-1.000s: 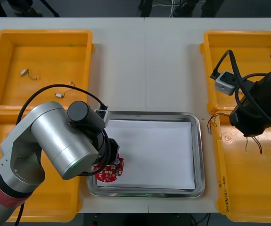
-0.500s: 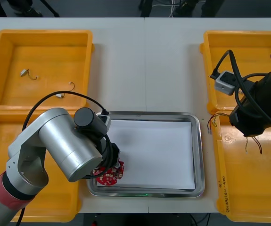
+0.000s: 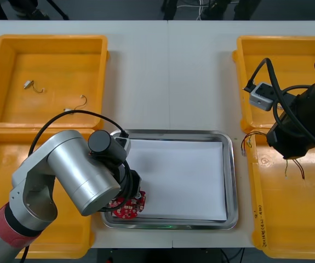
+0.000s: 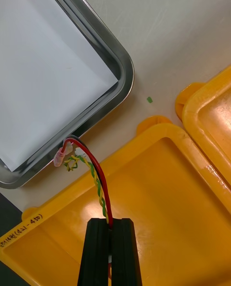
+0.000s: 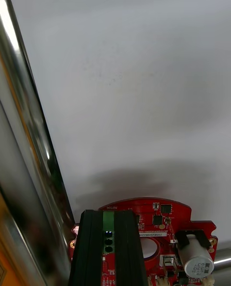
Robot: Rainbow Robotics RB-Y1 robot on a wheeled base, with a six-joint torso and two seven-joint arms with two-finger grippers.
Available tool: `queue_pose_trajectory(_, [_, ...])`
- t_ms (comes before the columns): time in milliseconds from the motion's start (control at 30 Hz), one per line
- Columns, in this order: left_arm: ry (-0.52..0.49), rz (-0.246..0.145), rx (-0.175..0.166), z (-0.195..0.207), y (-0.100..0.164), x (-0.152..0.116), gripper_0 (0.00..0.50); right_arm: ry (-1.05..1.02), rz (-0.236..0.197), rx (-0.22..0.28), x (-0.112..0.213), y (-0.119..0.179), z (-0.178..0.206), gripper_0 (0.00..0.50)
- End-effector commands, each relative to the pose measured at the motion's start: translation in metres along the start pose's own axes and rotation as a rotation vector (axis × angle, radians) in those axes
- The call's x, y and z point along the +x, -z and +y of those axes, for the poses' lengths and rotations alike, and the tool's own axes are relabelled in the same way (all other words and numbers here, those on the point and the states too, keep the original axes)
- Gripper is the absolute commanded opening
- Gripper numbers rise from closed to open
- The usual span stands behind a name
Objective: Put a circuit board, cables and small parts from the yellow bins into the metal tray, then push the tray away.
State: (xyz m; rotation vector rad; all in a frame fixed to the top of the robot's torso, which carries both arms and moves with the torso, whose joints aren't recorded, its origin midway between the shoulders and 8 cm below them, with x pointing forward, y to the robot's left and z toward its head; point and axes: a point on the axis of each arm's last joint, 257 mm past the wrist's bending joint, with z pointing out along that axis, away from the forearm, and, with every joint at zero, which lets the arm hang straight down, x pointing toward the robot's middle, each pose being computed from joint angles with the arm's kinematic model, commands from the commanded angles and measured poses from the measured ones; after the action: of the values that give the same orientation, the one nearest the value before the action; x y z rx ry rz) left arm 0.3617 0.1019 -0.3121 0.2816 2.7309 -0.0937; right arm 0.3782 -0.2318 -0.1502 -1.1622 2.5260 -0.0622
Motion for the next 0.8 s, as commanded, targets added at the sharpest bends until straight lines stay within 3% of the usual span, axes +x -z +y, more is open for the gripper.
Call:
queue_pose_trajectory(33, [0.022,-0.004,0.039,-0.019,-0.002,0.006,0.009,0.014,-0.027,0.011,-0.013,0.008,0.006,0.000])
queue_pose_trajectory(100, [0.020,-0.007,0.043,-0.021,-0.003,0.007,0.110,0.016,-0.027,0.011,-0.013,0.008,0.006,0.000])
queue_pose_trajectory(167, [0.022,-0.012,0.042,-0.020,-0.004,0.007,0.250,0.015,-0.027,0.013,-0.013,0.008,0.005,0.000])
queue_pose_trajectory(333, [0.028,-0.013,0.043,-0.021,-0.004,0.008,0.295,0.015,-0.027,0.013,-0.013,0.008,0.005,0.000])
queue_pose_trajectory(367, [0.028,-0.013,0.043,-0.021,-0.004,0.008,0.343,0.015,-0.028,0.012,-0.013,0.009,0.005,0.000])
queue_pose_trajectory(400, [0.029,-0.015,0.041,-0.020,-0.004,0.007,0.462,0.015,-0.027,0.013,-0.013,0.008,0.005,0.000])
queue_pose_trajectory(433, [0.031,-0.017,0.042,-0.020,-0.004,0.007,0.500,0.015,-0.026,0.012,-0.012,0.008,0.005,0.000])
queue_pose_trajectory(800, [0.050,-0.036,0.059,-0.024,0.002,-0.004,0.500,0.013,-0.034,0.011,-0.015,0.007,0.007,0.000])
